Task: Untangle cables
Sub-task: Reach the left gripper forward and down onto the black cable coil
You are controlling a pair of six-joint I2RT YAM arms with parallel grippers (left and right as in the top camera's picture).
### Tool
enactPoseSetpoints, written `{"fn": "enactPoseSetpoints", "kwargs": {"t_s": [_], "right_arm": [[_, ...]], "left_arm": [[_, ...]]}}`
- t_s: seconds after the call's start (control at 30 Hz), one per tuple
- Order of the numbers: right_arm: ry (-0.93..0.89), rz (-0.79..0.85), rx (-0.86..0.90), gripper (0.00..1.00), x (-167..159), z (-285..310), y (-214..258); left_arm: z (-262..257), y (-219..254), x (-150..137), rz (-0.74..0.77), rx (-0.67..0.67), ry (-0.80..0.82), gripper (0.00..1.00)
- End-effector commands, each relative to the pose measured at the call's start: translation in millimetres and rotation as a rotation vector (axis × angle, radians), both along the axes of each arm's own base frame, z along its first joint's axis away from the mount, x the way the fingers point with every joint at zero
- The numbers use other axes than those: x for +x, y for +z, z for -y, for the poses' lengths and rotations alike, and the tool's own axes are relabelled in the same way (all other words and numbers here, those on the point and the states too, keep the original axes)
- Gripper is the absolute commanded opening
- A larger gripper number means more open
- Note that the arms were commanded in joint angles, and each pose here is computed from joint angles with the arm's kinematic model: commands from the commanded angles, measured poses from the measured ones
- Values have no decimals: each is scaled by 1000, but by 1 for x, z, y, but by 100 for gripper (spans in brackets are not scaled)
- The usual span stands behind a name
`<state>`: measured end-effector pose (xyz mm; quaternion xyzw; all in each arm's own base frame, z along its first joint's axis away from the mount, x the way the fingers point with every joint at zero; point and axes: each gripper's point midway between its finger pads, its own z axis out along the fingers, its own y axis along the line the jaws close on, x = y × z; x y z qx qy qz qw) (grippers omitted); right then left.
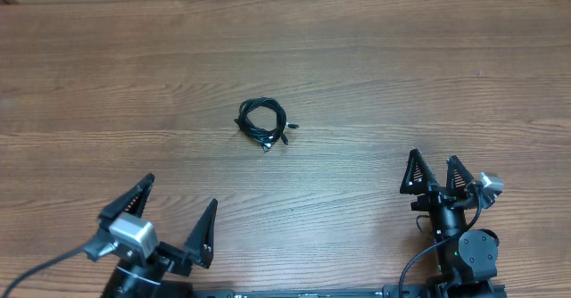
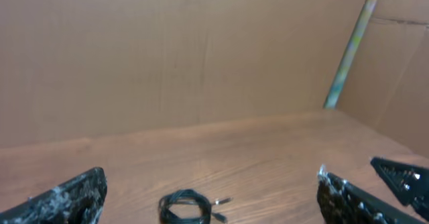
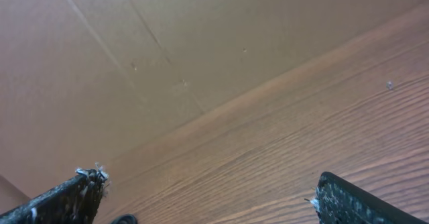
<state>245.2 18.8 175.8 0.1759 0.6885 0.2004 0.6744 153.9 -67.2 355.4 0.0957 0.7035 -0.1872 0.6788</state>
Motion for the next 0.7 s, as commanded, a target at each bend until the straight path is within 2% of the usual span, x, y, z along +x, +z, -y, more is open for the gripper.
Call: {"fn": "enactPoseSetpoints", "kwargs": {"t_s": [0.0,0.13,0.3,0.5,0.67], "right_arm": [[-1,1,-7,100,0,0,-2],[-1,1,-8,100,0,0,-2],[-1,1,-7,100,0,0,-2],[-1,1,-8,100,0,0,-2],[-1,1,-7,100,0,0,-2]], "left_arm": [[1,23,10,-80,6,3,100],[14,40,25,-252,95,-82,100],[19,37,62,-501,184,-116,100],[31,-5,107,-855,180,-179,99],[44,-52,142,-1048,143,-231,100]]}}
